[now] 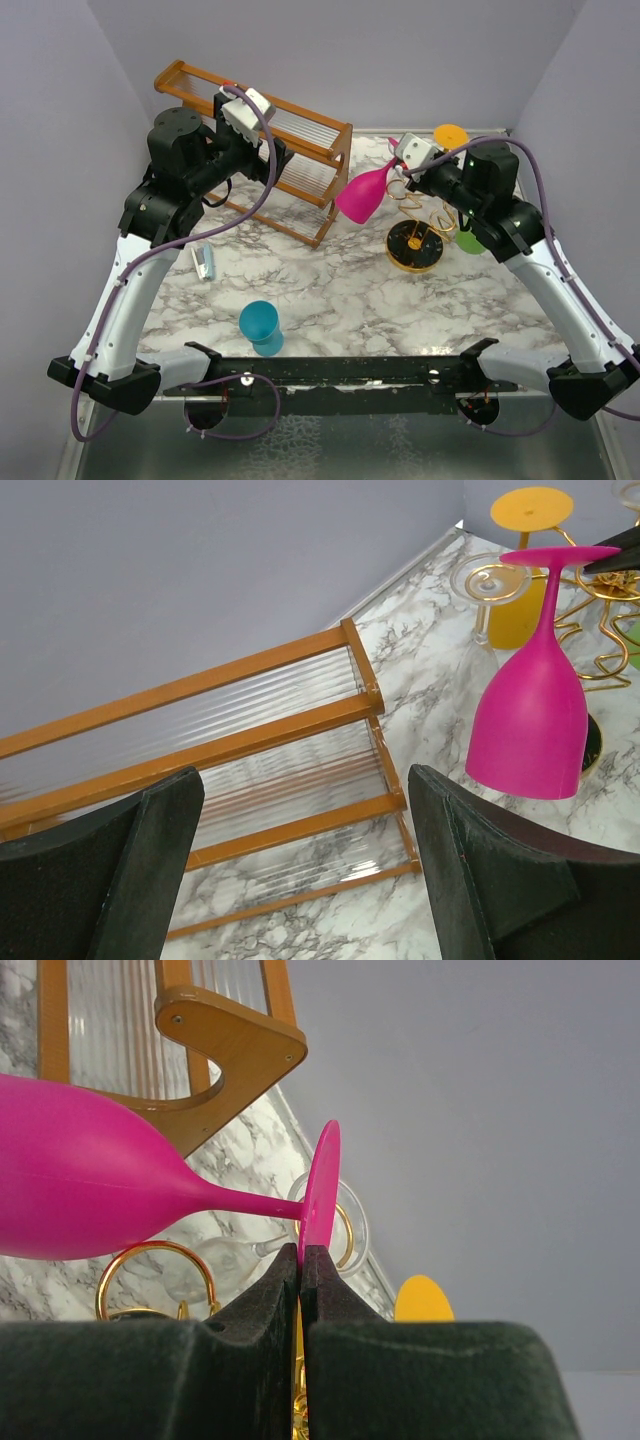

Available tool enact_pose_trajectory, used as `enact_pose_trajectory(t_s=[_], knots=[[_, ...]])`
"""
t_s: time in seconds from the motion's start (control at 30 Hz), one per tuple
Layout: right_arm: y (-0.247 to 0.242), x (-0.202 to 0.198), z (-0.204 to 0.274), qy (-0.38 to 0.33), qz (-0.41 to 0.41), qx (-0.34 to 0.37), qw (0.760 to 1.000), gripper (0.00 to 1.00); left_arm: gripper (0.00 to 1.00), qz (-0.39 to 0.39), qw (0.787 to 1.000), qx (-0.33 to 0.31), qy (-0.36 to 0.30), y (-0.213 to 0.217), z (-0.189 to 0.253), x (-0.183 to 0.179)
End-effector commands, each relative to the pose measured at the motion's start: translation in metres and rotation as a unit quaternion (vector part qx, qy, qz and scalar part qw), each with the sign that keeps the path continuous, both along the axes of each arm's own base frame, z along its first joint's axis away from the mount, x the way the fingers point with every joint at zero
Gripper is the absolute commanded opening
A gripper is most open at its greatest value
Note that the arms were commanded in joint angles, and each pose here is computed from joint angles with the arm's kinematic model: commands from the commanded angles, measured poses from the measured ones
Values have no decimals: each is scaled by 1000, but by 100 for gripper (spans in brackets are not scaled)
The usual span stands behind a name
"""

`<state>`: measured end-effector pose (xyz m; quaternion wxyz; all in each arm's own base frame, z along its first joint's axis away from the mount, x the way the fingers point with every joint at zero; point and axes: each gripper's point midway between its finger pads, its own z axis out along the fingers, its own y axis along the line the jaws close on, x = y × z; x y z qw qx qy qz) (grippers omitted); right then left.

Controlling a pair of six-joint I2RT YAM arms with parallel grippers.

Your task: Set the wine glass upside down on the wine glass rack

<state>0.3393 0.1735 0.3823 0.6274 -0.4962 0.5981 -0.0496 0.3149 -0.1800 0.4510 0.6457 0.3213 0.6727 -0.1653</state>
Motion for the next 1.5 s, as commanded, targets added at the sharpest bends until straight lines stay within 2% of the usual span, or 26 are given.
enact_pose_trajectory(t_s=[0.0,0.43,1.47], knots=[[-9,1,13,-37,-18,-11,999,1,86,-8,1000,-8,-12,-1,6,-1],[-6,-2,-9,-13,-8,-25,1000,1,86,-14,1000,-7,-9,-2,4,-2],[-17,-10,-6,-52,-5,-65,997,1,86,-20,1000,-5,-7,-5,2,-2]])
